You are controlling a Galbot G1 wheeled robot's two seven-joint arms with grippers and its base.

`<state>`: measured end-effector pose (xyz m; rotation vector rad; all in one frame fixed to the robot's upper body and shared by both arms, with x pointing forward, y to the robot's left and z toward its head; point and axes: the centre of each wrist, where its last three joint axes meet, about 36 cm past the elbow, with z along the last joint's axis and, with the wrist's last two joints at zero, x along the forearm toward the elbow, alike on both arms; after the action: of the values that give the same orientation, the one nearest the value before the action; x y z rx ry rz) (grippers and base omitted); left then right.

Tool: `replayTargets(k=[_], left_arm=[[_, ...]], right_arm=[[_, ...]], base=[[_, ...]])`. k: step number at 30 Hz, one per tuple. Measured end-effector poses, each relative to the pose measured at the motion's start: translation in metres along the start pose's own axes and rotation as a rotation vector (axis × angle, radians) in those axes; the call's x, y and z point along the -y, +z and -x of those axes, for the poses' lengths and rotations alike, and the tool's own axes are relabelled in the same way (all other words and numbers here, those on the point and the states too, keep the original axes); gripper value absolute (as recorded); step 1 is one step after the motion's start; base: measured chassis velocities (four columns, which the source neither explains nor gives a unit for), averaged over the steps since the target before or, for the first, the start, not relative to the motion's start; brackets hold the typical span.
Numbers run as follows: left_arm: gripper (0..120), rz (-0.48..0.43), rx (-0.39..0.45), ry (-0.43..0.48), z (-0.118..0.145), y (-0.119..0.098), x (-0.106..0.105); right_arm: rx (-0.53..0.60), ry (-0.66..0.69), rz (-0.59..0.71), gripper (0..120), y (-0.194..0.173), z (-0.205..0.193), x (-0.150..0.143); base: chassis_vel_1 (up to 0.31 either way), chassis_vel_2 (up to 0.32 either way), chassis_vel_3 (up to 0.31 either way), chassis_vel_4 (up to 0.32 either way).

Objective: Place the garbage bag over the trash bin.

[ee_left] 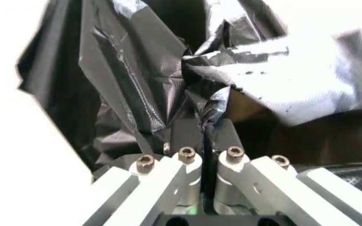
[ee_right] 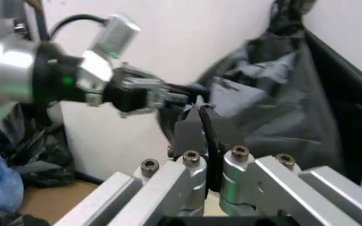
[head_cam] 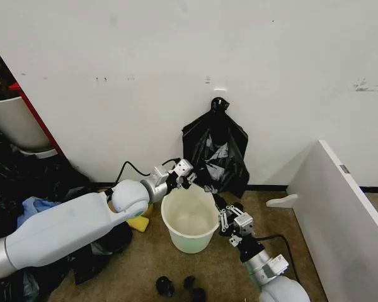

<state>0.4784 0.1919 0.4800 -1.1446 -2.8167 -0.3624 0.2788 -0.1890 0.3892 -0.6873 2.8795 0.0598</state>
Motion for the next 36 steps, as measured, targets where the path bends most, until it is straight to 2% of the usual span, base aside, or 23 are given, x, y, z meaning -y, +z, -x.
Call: replayTargets(k=[3,5,10,12,15,20,21,25,30,34,36], left_arm=[[0,-0.062,0.084,-0.061,-0.012,0.007,0.009],[0,-0.073,0.102,-0.077,-0.015,0.008,0.011],[0,-0.061,0.16,-0.131,-0.024,0.016,0.019],[0,-0.058,0.167,-0.148,-0.027,0.021,0.021],[0,-0.057,0.165,-0.153,-0.029,0.024,0.024],[0,-0.056,0.158,-0.161,-0.033,0.03,0.028],[0,-0.056,0.158,-0.161,-0.033,0.03,0.028],[0,-0.055,0.153,-0.165,-0.034,0.032,0.029],[0,-0.056,0.149,-0.167,-0.034,0.034,0.031],[0,-0.058,0.147,-0.167,-0.034,0.034,0.032],[0,-0.059,0.147,-0.168,-0.034,0.034,0.032]], right_arm=[[-0.012,0.014,0.021,0,-0.006,-0.003,-0.002],[-0.014,0.009,0.019,0,-0.008,-0.005,-0.002],[-0.013,0.009,-0.001,17,-0.035,-0.012,-0.007],[-0.017,0.04,0.001,30,-0.057,-0.007,-0.002],[-0.034,0.05,0.019,36,-0.064,0.002,0.006],[-0.142,0.029,-0.016,58,-0.044,0.04,0.043],[-0.142,0.029,-0.016,58,-0.044,0.04,0.043],[-0.2,-0.04,-0.112,75,-0.035,0.077,0.062],[-0.259,-0.095,-0.213,91,-0.023,0.101,0.066],[-0.305,-0.11,-0.299,86,-0.012,0.104,0.069],[-0.324,-0.114,-0.343,78,-0.007,0.105,0.07]], base=[[0.0,0.0,0.0,0.0],[0.0,0.0,0.0,0.0],[0.0,0.0,0.0,0.0],[0.0,0.0,0.0,0.0],[0.0,0.0,0.0,0.0],[0.0,0.0,0.0,0.0],[0.0,0.0,0.0,0.0],[0.0,0.0,0.0,0.0],[0.0,0.0,0.0,0.0],[0.0,0.0,0.0,0.0],[0.0,0.0,0.0,0.0]])
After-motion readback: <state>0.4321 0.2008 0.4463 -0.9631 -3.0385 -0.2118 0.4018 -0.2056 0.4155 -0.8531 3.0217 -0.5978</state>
